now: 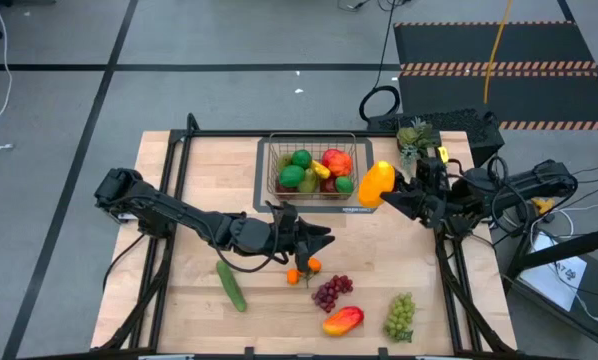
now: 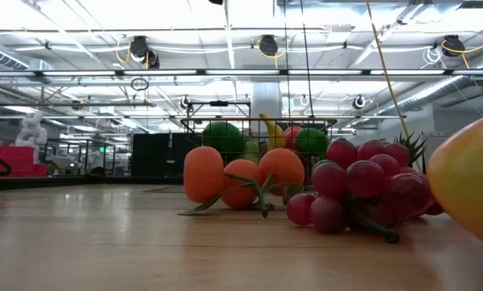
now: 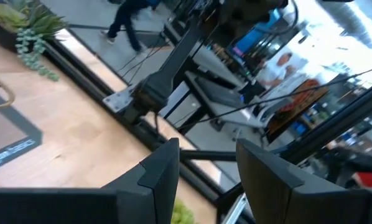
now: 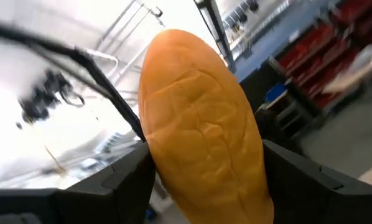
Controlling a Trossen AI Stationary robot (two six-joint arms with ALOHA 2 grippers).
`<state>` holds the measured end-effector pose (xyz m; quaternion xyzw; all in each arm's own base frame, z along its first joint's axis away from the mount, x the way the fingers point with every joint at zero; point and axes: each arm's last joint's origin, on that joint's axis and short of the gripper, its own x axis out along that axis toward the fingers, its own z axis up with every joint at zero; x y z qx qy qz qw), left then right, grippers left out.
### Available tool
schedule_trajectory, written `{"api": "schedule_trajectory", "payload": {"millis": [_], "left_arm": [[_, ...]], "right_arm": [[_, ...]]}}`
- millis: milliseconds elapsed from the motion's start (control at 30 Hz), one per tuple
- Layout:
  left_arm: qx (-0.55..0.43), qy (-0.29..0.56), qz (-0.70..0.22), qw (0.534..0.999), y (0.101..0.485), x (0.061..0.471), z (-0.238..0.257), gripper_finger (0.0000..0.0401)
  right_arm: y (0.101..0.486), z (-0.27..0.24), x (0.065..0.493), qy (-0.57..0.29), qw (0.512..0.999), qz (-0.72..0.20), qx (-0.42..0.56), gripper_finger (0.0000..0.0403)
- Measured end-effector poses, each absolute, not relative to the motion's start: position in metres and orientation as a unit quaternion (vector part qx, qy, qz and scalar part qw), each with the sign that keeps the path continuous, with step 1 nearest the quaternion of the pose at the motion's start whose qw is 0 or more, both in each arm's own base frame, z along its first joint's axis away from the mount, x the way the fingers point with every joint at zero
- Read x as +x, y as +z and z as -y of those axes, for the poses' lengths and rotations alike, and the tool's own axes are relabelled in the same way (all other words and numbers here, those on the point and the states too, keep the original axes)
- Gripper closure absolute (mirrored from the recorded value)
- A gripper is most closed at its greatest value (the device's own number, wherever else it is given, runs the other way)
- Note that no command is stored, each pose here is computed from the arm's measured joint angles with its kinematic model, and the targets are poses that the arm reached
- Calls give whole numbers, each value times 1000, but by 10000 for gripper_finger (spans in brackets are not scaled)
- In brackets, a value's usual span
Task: Build produce basket
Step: Put the yellow mango into the brown wire basket
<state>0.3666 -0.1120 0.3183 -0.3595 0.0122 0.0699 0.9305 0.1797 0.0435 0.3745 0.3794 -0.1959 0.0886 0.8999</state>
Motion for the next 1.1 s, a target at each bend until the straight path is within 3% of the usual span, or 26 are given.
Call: {"api": "schedule_trajectory", "payload": {"millis": [300, 533, 667, 833, 933, 1000, 1100], "left_arm": [[-369, 54, 35, 927, 328, 367, 112, 242], [-347, 82, 95, 929, 339, 366, 107, 237], [-351, 87, 138, 922, 347, 367, 100, 190], [-438, 83, 159, 881, 355, 371, 79, 87], [-440, 66, 143, 884, 370, 376, 69, 26], [-427, 60, 130, 893, 387, 379, 62, 8], [-405, 51, 89, 909, 410, 380, 50, 18]], "right_arm": [[365, -45, 183, 102, 821, 131, 546, 142], [357, -45, 186, 86, 803, 91, 583, 142], [357, -45, 186, 85, 805, 91, 580, 142], [357, -45, 186, 85, 805, 91, 580, 142], [356, -46, 186, 82, 807, 85, 579, 142], [354, -46, 187, 76, 809, 76, 578, 142], [351, -46, 187, 70, 806, 66, 584, 142]]}}
